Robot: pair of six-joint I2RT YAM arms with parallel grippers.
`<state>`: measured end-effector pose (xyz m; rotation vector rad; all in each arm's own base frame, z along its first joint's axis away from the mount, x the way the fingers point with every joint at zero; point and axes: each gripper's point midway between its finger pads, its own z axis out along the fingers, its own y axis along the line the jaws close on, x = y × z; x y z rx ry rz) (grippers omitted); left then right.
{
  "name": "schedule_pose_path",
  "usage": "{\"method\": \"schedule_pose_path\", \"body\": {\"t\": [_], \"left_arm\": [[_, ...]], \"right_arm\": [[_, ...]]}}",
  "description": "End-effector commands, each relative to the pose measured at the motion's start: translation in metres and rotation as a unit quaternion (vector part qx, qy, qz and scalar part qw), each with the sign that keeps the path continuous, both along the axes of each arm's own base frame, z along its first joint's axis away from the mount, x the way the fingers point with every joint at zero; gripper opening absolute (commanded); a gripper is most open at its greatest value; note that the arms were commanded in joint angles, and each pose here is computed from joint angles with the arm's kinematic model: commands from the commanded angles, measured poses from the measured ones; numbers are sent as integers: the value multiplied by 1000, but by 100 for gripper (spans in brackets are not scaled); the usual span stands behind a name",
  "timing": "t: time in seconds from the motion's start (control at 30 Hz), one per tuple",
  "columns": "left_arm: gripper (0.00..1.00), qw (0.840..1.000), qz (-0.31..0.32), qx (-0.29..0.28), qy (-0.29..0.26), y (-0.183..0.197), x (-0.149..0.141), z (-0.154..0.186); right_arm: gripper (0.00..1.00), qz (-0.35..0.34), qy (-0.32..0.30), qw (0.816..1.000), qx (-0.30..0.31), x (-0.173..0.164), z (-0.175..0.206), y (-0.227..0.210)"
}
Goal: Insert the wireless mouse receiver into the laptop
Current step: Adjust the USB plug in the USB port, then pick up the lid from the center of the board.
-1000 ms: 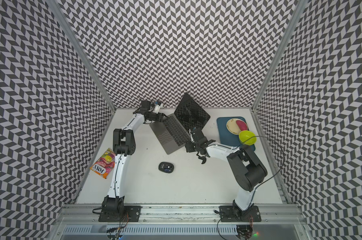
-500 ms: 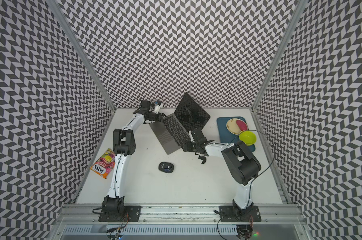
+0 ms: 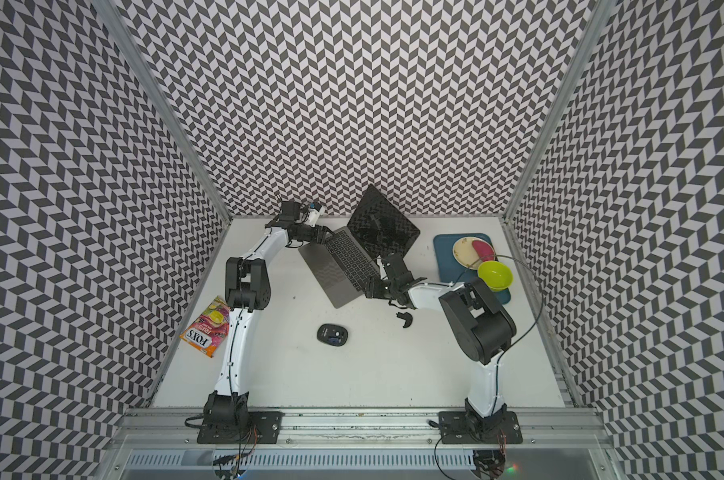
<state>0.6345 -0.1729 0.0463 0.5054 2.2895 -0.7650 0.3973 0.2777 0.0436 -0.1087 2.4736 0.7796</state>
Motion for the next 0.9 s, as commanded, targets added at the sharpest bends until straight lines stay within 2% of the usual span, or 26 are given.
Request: {"method": "schedule_pose_path", "body": {"t": [0.0, 0.1, 0.23, 0.33, 0.47, 0.7, 0.87], "left_arm": [[70, 999, 21, 3, 41, 4, -13, -4], [78, 999, 46, -11, -10, 9, -5, 41], [85, 994, 64, -30, -83, 13, -12, 112], [87, 988, 80, -34, -128, 20, -31, 153], [87, 976, 104, -63, -182, 26, -75, 199], [88, 962, 140, -110, -206, 32, -165, 219], [88, 964, 153, -106, -193, 35, -208, 212]], "right_arm": [[70, -7, -35, 999, -16, 0, 16, -13], [74, -21, -40, 998, -42, -14, 34, -31], [74, -66, 3, 993, -98, -44, 33, -70], [73, -104, 38, 986, -121, -72, 29, -101], [70, -128, 70, 978, -151, -98, 17, -129], [58, -105, 82, 976, -172, -97, 0, -128], [46, -85, 80, 979, -165, -91, -5, -118]]}}
